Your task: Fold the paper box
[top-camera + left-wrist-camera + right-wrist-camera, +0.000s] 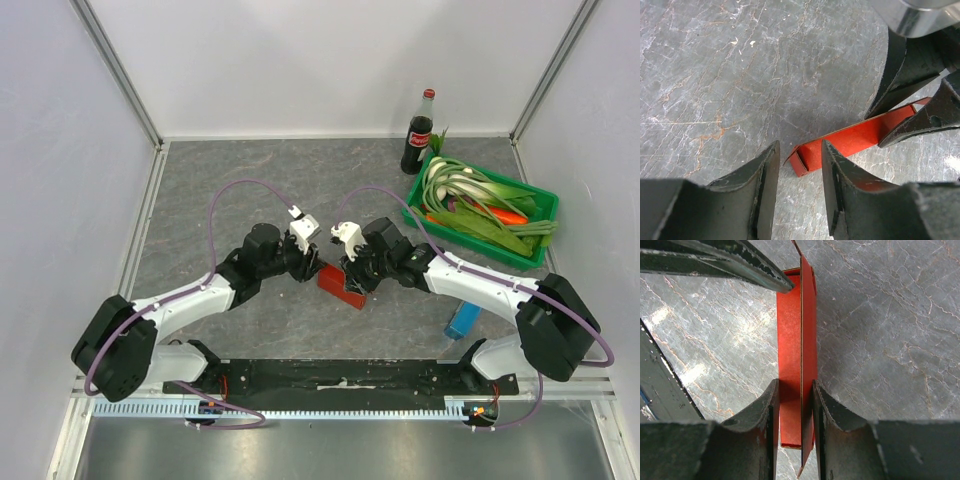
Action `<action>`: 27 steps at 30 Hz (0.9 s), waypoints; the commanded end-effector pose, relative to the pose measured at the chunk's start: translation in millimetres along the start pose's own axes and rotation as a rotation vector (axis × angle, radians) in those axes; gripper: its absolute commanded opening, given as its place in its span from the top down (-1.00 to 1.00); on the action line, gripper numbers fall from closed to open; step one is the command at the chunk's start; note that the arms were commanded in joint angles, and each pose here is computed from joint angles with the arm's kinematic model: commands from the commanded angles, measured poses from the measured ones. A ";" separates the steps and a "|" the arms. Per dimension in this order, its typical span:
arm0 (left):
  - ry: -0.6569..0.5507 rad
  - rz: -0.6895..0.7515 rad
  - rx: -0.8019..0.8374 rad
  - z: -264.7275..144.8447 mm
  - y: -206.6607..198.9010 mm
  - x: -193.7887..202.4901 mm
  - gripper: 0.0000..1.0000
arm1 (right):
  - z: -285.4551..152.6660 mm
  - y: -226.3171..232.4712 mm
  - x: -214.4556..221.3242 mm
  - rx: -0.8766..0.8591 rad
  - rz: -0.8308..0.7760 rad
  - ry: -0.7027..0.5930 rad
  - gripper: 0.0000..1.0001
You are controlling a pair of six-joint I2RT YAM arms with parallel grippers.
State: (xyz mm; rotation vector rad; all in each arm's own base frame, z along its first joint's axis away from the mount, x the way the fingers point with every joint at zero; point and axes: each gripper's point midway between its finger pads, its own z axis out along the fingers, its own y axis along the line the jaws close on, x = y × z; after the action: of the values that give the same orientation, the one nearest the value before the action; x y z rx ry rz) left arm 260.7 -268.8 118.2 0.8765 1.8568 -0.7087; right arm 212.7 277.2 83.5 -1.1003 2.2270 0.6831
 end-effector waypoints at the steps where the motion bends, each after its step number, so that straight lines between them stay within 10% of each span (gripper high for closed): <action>1: -0.101 0.034 -0.035 -10.4 6.3 -26.8 0.03 | -1.8 4.6 20.8 -0.022 0.025 0.081 0.65; 27: -0.034 0.077 0.026 2.5 7.2 -0.9 0.13 | -1.9 3.1 17.4 -0.016 0.014 0.072 0.65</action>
State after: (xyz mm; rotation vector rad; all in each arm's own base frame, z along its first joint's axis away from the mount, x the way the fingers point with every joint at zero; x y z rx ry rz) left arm 264.4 -257.0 108.7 0.8720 1.8632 -0.6812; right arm 212.9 277.2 83.6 -1.1004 2.2264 0.6826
